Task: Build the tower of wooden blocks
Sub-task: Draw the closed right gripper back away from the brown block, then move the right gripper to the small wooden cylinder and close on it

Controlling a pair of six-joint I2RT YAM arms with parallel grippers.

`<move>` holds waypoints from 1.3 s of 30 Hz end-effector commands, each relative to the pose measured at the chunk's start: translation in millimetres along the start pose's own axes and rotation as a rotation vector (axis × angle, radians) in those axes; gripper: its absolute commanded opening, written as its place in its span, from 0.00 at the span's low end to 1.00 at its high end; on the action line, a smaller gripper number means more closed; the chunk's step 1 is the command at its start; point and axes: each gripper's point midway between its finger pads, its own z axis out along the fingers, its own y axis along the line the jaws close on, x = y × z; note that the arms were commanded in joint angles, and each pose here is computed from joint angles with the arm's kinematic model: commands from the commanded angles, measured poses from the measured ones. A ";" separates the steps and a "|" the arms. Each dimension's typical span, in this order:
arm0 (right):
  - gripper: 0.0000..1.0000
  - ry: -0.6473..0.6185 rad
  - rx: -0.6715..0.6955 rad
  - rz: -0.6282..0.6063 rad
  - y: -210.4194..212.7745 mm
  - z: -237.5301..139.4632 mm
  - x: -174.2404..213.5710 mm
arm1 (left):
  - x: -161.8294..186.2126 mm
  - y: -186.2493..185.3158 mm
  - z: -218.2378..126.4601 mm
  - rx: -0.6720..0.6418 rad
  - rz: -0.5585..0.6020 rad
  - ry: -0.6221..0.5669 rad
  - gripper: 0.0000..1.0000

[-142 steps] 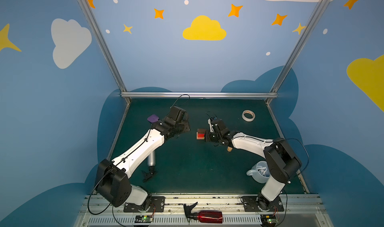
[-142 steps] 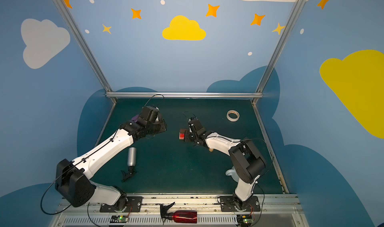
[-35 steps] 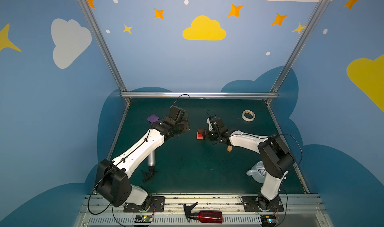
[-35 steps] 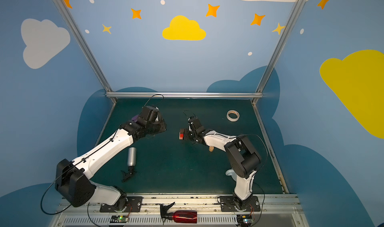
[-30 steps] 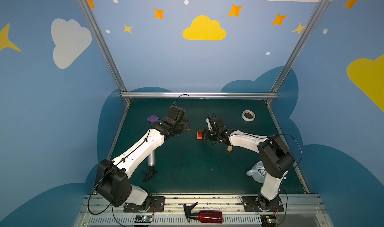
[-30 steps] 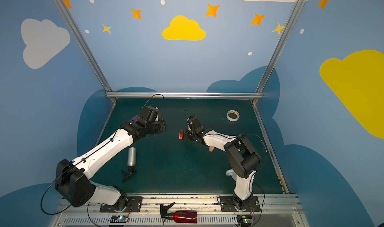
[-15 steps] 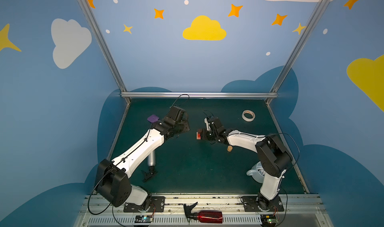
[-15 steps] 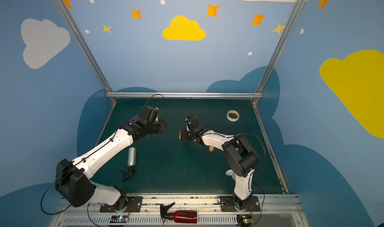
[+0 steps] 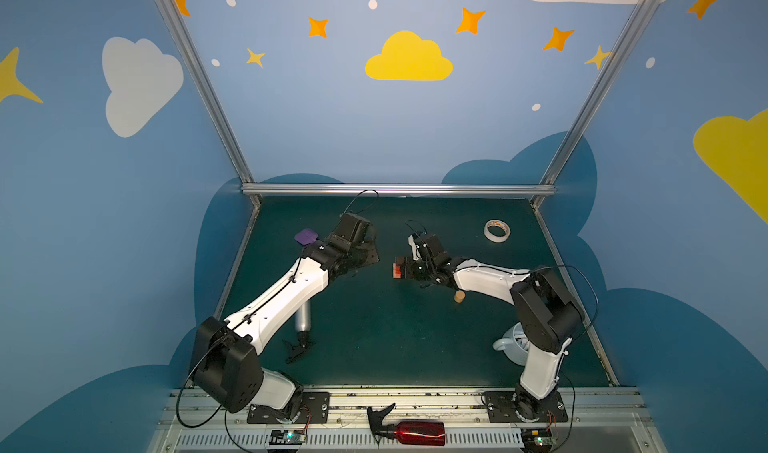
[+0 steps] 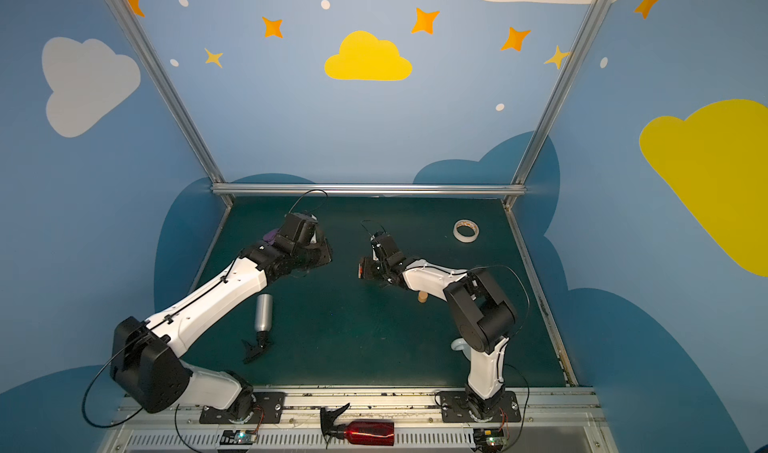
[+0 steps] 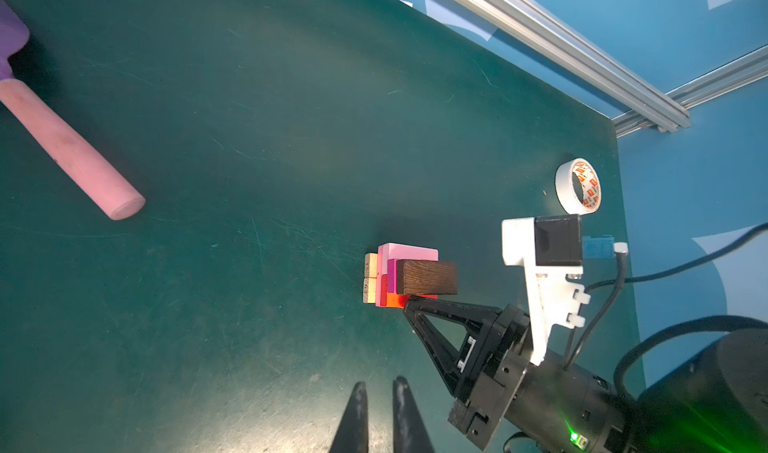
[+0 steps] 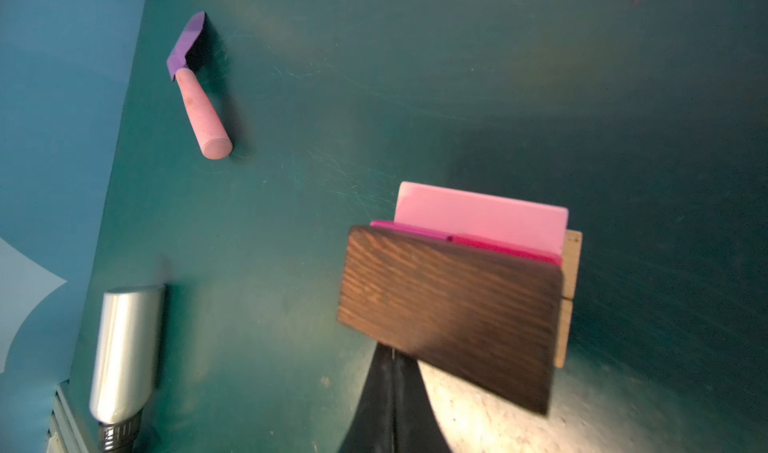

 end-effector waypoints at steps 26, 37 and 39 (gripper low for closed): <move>0.02 -0.018 0.286 -0.145 -33.7 -171.7 5.7 | -6.4 8.0 -15.0 0.030 -0.008 -0.053 0.15; 0.56 0.154 0.457 -0.056 -106.0 -183.0 43.7 | -5.3 21.0 -13.9 0.033 -0.041 -0.068 0.31; 0.62 0.191 0.470 -0.046 -113.6 -177.5 49.1 | -4.1 21.9 -13.2 0.040 -0.045 -0.072 0.36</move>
